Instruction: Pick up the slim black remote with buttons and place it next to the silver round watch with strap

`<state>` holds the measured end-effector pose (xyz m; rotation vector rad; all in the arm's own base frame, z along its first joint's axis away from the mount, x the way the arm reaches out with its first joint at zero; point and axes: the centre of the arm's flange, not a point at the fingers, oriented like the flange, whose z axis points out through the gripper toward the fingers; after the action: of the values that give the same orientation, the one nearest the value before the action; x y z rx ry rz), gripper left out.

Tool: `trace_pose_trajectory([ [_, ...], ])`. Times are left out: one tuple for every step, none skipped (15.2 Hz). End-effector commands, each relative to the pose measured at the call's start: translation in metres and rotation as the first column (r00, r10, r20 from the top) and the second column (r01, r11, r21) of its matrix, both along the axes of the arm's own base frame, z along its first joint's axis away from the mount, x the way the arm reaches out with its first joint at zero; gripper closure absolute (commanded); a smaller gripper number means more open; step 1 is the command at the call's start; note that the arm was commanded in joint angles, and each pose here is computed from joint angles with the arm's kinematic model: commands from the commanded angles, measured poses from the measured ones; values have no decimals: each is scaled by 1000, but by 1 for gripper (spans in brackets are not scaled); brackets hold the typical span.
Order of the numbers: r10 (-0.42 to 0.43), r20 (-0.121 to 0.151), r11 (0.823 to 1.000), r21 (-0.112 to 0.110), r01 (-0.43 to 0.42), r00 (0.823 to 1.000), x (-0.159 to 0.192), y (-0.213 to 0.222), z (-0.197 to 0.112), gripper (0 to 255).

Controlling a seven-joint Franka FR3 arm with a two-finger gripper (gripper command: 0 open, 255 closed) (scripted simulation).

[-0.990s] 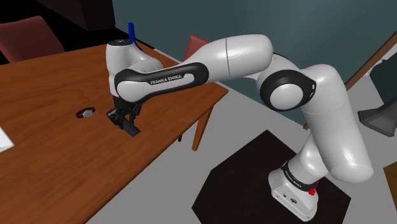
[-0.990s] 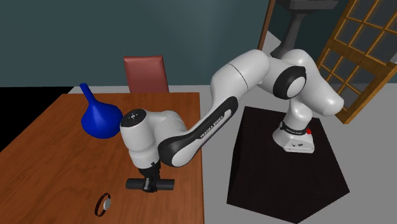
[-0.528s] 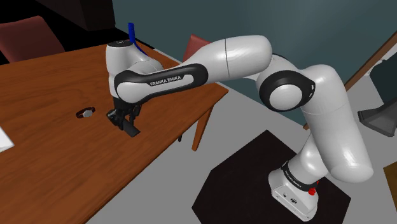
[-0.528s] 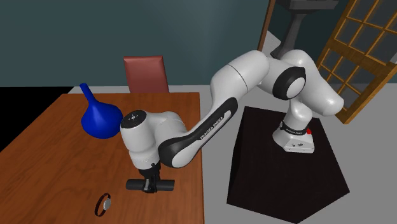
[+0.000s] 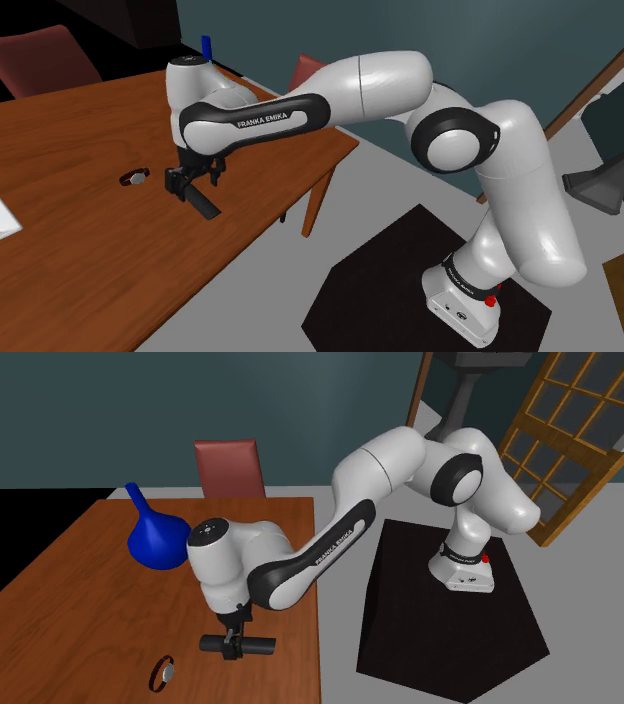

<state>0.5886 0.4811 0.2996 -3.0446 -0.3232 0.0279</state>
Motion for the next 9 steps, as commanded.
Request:
trace_pose_trajectory([
  [0, 0, 1000, 0, 0, 1000, 1, -1, 25, 0],
  [0, 0, 1000, 0, 0, 1000, 1, -2, 35, 0],
  [0, 0, 1000, 0, 0, 1000, 1, -2, 35, 0],
  [0, 0, 1000, 0, 0, 1000, 1, -2, 35, 0],
  [0, 0, 1000, 0, 0, 1000, 1, -2, 35, 0],
  [0, 0, 1000, 0, 0, 1000, 1, -2, 35, 0],
  [0, 0, 1000, 0, 0, 1000, 1, -2, 35, 0],
  [0, 0, 1000, 0, 0, 1000, 1, -2, 35, 0],
  [0, 0, 1000, 0, 0, 1000, 1, -2, 35, 0],
])
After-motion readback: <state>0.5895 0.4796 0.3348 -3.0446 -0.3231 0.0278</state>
